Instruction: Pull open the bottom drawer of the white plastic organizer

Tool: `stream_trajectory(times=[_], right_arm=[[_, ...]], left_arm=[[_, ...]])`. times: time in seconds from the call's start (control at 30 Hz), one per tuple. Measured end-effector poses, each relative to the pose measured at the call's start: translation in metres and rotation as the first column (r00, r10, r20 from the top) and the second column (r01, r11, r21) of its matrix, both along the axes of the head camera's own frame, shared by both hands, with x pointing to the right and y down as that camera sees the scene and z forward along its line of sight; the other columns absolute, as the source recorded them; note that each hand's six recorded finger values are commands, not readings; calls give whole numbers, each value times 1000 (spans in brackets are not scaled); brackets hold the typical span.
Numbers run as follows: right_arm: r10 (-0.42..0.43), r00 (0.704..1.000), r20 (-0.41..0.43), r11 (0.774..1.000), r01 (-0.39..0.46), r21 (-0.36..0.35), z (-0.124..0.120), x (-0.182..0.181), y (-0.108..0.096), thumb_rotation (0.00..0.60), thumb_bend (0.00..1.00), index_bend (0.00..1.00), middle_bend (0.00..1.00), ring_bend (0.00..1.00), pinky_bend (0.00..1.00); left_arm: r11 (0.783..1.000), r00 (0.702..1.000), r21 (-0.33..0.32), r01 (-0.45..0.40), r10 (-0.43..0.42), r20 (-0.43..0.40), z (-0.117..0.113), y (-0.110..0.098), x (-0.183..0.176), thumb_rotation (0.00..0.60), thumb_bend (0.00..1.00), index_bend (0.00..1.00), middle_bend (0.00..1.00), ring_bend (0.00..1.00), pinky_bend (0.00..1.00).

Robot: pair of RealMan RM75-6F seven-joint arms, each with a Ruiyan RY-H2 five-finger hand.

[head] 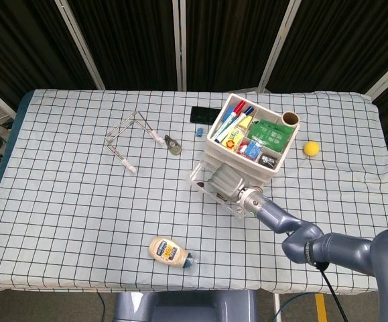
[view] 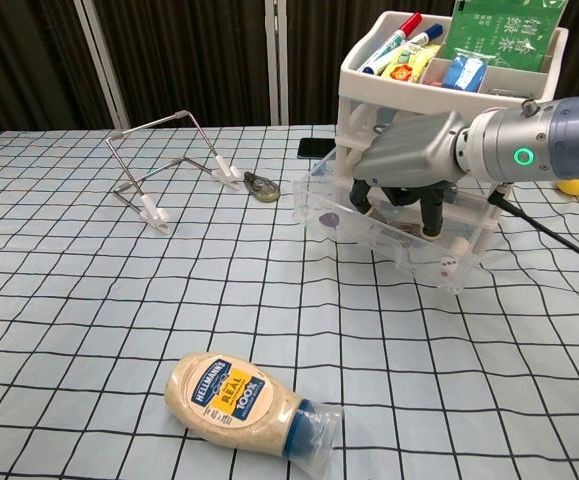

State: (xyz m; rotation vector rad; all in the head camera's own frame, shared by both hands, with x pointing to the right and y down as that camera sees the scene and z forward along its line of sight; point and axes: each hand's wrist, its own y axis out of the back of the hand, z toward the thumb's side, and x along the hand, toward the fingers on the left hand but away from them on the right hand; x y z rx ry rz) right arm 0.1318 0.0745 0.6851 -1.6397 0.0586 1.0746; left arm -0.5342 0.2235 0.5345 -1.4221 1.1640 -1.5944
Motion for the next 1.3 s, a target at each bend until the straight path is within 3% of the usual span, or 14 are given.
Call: stream_trajectory(times=[0.3,0.63,1.3], right_arm=[[-1,1000,-2,1000,1,2,-3,-1,0,600,212,574,1000,1000,871],[3,1000,-7,1000,-3,9,-8,1,-2,600,273,599,1000,1000,870],[10,1000,12,999,-11,51,-36,3,0,600,293,616,1000,1000,870]], left_arm=[[1000,1000,-5,2,-2,-3,1,0,-1,600,0,0,0,0,0],[1000,1000,-8,1,-1,-5,1,0,-1,600,0,0,0,0,0],[1000,1000,14,-5,5,-21,-6,2,1,600,0,0,0,0,0]])
